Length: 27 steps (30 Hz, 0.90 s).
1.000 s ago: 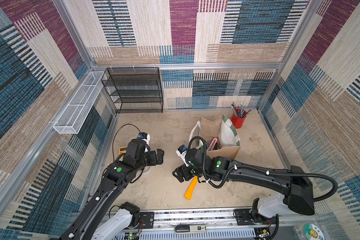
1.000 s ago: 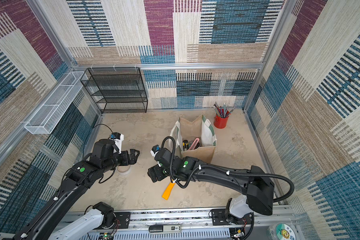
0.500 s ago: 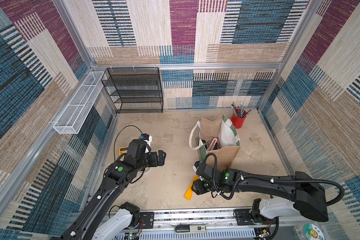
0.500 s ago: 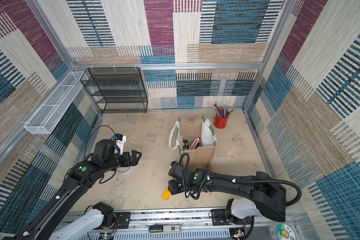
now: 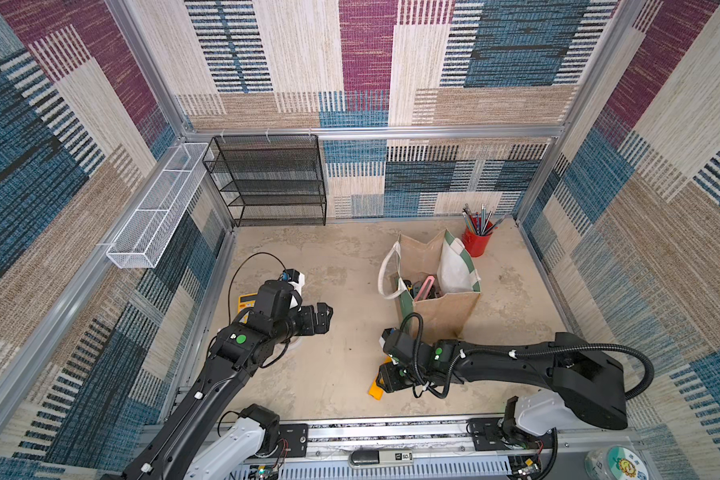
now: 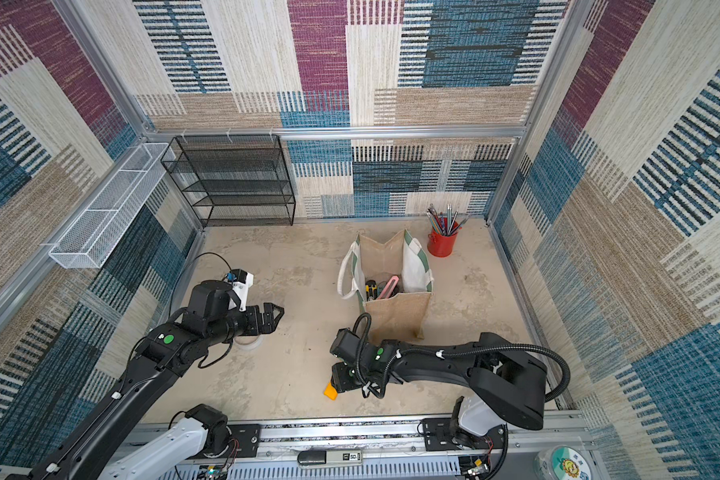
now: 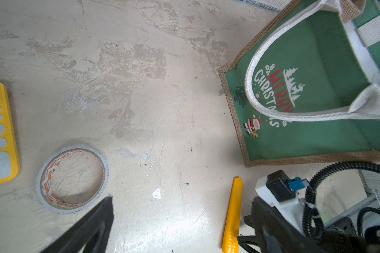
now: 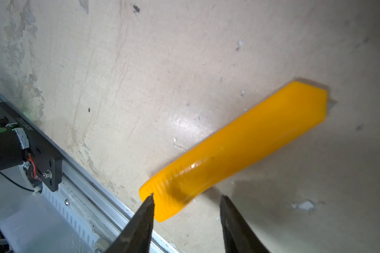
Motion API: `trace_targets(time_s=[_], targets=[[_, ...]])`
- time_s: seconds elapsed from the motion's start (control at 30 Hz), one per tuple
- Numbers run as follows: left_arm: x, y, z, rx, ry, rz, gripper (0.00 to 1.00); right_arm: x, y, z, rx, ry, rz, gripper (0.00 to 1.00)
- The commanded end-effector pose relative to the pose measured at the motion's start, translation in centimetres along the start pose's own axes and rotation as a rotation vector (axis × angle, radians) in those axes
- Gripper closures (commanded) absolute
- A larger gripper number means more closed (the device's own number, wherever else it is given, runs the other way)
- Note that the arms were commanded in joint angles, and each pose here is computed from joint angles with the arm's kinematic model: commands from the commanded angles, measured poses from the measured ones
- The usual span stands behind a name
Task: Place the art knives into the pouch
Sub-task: Pick up the utility knife at the center of the board.
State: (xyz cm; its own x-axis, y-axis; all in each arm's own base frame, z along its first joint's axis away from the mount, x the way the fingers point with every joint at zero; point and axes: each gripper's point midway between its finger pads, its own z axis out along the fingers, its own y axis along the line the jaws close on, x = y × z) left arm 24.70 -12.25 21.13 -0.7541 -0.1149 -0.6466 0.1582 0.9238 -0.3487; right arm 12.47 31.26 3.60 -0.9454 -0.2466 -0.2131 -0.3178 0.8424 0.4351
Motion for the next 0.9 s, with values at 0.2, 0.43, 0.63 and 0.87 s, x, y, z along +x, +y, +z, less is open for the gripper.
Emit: trace_targets(time_s=[0.2, 0.43, 0.63, 0.87], targets=[[0.1, 0.4, 0.0, -0.020, -0.005, -0.008, 0.01, -2.1, -0.2, 1.5, 0.087, -0.037, -0.033, 0.54], [0.2, 0.5, 0.2, -0.024, 0.000, -0.008, 0.01, -2.8, -2.2, 2.4, 0.226, -0.048, -0.056, 0.56], [0.2, 0.7, 0.2, -0.032, 0.003, -0.006, 0.01, -2.8, -3.6, 2.5, 0.300, -0.040, -0.077, 0.58], [0.3, 0.7, 0.2, -0.033, 0.004, -0.006, 0.01, -2.4, -5.1, 1.9, 0.388, -0.026, -0.096, 0.58]])
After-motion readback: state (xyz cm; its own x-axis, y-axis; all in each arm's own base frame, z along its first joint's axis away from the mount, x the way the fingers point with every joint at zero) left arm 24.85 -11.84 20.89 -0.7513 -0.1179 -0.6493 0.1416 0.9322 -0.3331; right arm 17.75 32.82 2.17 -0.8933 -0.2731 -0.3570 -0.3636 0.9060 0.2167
